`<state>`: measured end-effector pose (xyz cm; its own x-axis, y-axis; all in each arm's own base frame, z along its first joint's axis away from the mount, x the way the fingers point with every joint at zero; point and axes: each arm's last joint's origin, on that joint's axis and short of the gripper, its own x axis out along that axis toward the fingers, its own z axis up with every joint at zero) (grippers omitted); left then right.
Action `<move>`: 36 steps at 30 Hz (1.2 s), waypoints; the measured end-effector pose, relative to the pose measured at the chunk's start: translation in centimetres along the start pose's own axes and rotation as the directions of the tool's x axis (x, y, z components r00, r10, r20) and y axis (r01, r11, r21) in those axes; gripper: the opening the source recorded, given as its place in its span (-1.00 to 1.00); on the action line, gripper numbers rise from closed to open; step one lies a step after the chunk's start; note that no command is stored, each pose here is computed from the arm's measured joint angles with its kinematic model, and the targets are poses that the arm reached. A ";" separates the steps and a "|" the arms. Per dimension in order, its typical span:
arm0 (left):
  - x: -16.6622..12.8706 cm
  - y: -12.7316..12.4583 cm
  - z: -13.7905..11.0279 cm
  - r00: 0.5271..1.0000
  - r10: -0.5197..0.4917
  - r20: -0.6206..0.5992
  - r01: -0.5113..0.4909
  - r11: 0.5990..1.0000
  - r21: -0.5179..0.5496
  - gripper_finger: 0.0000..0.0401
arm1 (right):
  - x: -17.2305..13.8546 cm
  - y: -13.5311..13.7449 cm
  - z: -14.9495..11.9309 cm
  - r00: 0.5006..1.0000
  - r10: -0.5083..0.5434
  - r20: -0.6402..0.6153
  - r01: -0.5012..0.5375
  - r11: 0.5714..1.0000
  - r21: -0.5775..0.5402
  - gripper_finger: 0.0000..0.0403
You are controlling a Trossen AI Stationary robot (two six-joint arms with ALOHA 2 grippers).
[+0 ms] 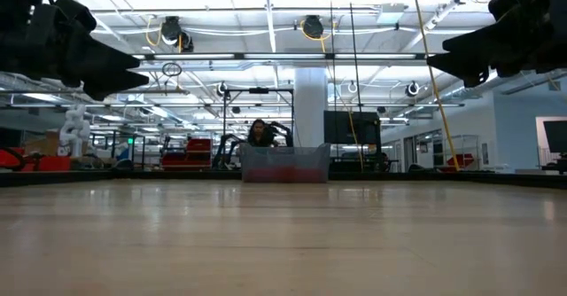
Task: Sort & place blocks by color
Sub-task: Return to Home Position
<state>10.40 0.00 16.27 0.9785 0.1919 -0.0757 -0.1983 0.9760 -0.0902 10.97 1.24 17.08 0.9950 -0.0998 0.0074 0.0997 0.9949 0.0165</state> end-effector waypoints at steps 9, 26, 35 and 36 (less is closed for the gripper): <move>0.0 0.0 0.2 1.000 0.012 0.026 -0.014 0.997 0.070 0.42 | 0.0 0.0 0.0 1.000 0.000 0.000 0.000 1.000 0.000 0.23; 0.0 0.0 0.1 1.000 0.013 0.018 -0.014 0.997 0.076 0.42 | 0.0 0.0 0.0 1.000 0.001 0.000 -0.001 1.000 0.025 0.23; 0.0 0.0 0.1 1.000 0.012 0.019 -0.014 0.997 0.076 0.42 | 0.0 0.0 0.0 1.000 0.001 -0.001 -0.001 1.000 0.025 0.23; 0.0 0.0 0.1 1.000 0.012 0.019 -0.014 0.997 0.076 0.42 | 0.0 0.0 0.0 1.000 0.001 -0.001 -0.001 1.000 0.025 0.23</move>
<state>10.42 0.04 16.39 0.9768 0.2058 -0.0584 -0.2069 0.9783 -0.0135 10.97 1.25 17.03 0.9951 -0.0990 0.0062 0.0987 0.9942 0.0417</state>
